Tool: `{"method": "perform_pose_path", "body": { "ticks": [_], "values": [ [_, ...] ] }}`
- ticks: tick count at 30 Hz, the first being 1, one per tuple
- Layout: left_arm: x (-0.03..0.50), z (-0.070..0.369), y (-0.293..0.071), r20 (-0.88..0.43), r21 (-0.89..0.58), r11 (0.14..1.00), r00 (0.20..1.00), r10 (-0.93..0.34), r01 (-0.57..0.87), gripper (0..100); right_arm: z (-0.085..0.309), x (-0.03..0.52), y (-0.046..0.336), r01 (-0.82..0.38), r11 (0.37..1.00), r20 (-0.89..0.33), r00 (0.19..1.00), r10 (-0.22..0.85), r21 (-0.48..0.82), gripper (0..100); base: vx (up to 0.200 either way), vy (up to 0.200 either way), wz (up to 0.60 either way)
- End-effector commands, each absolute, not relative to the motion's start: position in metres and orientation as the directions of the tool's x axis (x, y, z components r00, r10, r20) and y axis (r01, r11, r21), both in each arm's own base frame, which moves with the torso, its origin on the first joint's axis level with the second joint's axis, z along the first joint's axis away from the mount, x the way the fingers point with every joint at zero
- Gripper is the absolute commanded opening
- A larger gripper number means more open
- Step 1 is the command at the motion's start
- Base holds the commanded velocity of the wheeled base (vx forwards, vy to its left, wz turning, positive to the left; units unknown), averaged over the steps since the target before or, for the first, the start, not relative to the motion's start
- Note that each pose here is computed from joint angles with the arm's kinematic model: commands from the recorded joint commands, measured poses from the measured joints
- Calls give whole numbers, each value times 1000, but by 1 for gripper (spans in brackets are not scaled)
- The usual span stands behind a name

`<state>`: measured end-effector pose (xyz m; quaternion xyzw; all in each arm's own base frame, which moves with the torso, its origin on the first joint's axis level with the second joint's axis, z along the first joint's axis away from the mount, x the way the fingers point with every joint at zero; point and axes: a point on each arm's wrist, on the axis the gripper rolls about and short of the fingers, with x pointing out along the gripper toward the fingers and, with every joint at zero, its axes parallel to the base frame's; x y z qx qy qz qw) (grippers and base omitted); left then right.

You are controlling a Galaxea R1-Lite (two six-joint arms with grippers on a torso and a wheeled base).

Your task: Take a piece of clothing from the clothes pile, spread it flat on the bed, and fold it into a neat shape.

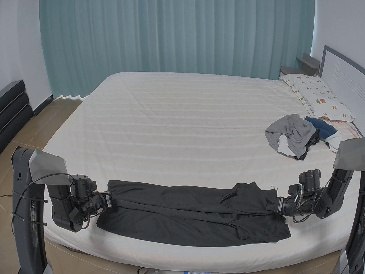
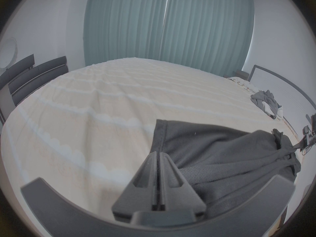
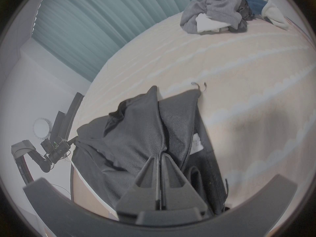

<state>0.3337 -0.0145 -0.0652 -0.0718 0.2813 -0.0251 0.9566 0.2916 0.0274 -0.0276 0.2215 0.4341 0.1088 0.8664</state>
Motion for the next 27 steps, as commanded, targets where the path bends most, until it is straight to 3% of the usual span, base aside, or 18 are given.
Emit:
{"method": "perform_pose_path", "body": {
  "ticks": [1,9,20,27],
  "values": [
    [331,-72,-14,-555,-152,988,827,-88,3,100,-33,290,29,8,879,-717,582,383,476,100,0,0,0],
    [329,-60,-10,-535,-190,981,841,-78,-29,100,-17,292,26,16,863,-674,631,383,505,100,0,0,0],
    [327,-17,18,-442,-328,941,894,-68,-90,100,9,293,23,114,811,-626,700,344,573,100,0,0,0],
    [356,4,11,-435,-533,837,888,-148,-122,100,6,297,25,176,773,-628,702,335,609,100,0,0,0]
  ]
}}
